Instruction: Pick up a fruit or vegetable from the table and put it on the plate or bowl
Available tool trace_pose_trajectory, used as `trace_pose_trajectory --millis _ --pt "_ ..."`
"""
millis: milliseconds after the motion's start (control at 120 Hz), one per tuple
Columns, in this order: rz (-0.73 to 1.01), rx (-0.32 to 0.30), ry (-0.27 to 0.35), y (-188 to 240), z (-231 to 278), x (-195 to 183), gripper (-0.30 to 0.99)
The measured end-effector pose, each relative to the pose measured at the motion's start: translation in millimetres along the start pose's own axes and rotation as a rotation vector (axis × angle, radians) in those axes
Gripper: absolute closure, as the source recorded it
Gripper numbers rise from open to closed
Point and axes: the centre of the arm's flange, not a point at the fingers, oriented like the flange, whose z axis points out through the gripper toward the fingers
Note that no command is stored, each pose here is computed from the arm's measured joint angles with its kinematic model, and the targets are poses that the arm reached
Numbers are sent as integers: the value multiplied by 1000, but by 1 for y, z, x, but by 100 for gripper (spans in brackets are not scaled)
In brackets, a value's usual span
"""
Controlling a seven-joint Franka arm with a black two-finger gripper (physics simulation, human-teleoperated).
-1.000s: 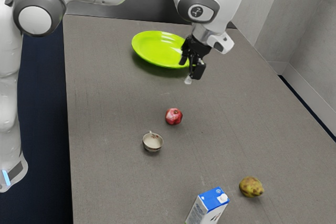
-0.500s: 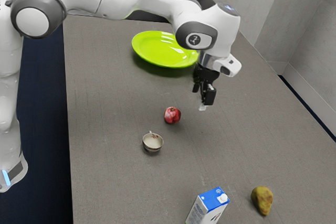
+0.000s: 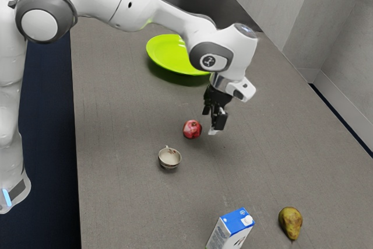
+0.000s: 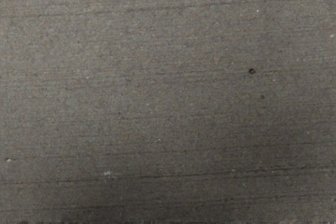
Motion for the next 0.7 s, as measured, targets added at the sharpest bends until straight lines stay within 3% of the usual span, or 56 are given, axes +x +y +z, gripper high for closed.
trace_pose_trajectory --millis 700 --pt "-15 -16 -40 -23 15 -25 0"
